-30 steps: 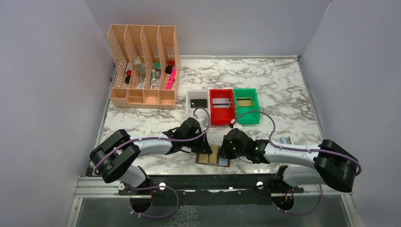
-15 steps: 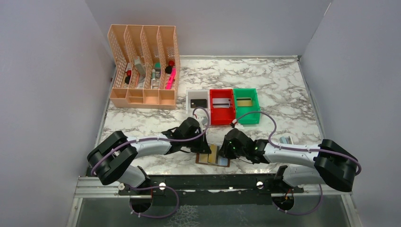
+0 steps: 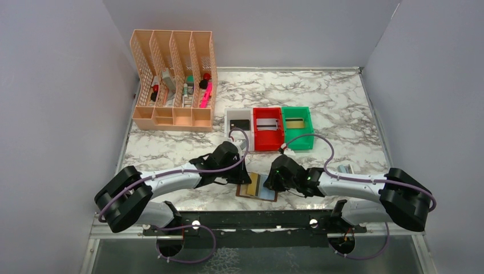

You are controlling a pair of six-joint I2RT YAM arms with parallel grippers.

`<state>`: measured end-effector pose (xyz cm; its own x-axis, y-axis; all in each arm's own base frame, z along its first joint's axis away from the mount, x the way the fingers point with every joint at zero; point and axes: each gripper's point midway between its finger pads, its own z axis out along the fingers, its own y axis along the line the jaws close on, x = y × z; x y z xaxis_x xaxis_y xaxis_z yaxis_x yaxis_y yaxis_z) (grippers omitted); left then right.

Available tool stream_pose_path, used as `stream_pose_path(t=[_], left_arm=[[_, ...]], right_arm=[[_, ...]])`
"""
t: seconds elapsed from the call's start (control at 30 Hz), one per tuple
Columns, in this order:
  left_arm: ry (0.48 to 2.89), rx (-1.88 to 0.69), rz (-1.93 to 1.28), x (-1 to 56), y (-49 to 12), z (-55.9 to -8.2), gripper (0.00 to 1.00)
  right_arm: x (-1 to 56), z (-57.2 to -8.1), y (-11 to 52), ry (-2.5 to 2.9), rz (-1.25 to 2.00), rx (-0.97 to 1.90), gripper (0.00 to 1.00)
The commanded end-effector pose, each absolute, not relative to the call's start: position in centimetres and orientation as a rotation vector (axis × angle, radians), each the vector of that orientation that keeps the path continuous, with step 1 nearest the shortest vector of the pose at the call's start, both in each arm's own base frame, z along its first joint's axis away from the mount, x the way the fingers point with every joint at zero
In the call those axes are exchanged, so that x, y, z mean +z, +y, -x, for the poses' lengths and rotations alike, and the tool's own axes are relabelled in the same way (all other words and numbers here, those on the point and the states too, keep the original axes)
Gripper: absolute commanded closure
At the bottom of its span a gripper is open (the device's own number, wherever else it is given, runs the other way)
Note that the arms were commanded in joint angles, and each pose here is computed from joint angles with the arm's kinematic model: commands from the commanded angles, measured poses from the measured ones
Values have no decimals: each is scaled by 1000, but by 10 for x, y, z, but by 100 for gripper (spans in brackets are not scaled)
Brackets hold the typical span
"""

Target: Take the credit cards out of the card holder

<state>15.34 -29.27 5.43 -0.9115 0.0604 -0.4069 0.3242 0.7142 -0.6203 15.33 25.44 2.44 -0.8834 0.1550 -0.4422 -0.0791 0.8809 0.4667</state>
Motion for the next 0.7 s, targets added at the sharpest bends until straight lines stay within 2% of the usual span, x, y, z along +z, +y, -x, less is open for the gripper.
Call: stream_pose_path(t=[0.0,0.17,0.37,0.67], left_arm=[[2504,-966,-306,68,-291,-166,100],[2498,-968,-316,69,-291,-167,100],[2507,-1018,-322,67,-299,-163,100],[2508,-1031,-299,67,-300,-164,98]], right_arm=[[11,-154,227,2602,-37,486,73],[33,-156,247,2553,51,618,71],[74,-155,285,2434,144,905,68],[42,-161,292,2523,92,830,64]])
